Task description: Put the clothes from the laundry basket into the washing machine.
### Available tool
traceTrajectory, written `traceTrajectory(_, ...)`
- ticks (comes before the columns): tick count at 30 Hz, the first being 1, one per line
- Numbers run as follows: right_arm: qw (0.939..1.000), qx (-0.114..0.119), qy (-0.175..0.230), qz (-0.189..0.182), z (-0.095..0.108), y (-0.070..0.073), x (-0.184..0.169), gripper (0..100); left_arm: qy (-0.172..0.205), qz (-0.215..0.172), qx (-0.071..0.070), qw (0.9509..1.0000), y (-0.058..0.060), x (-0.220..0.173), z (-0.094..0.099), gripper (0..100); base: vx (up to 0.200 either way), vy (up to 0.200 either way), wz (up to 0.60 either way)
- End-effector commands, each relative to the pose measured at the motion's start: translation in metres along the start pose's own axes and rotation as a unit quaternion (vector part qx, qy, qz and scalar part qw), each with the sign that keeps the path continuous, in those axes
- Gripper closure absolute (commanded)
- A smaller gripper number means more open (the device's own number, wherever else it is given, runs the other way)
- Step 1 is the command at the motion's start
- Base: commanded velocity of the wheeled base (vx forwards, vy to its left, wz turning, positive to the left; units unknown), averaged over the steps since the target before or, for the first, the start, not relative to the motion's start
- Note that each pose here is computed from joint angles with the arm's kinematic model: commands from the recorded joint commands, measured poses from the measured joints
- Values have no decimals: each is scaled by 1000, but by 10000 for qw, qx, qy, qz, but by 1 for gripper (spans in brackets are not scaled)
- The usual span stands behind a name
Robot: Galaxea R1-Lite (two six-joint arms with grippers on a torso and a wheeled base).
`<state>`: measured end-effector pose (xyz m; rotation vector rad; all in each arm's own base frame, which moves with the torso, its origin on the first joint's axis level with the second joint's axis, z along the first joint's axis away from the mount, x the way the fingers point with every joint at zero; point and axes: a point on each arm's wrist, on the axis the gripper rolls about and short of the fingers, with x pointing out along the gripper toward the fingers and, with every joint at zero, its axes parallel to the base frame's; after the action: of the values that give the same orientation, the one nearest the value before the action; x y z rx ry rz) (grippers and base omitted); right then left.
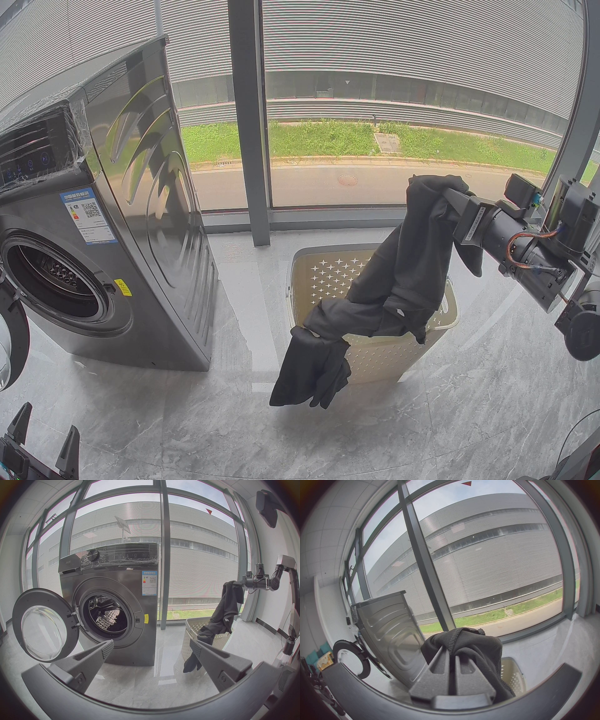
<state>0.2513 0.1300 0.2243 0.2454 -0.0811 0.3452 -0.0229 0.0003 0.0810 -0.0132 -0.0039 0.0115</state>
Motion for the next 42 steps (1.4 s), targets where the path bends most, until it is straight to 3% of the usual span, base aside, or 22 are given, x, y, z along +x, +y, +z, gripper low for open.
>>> traceTrajectory(1, 9999, -67, -99, -59, 8, 2, -6, 100, 11, 4, -3, 10000, 0, 0, -5, 0, -200, 0, 0)
traceTrajectory(11, 9999, -140, 50, -50, 15, 3, -19, 100, 11, 12, -11, 10000, 0, 0, -5, 0, -200, 0, 0)
traceTrajectory(17, 9998, -143, 133, 51, 11, 6, -22, 100, 12, -4, -11, 10000, 0, 0, -5, 0, 0, 0, 0)
traceTrajectory(42, 9977, -55, 279, 612, 2, 34, -30, 100, 12, -19, -34, 10000, 0, 0, -5, 0, 0, 200, 0)
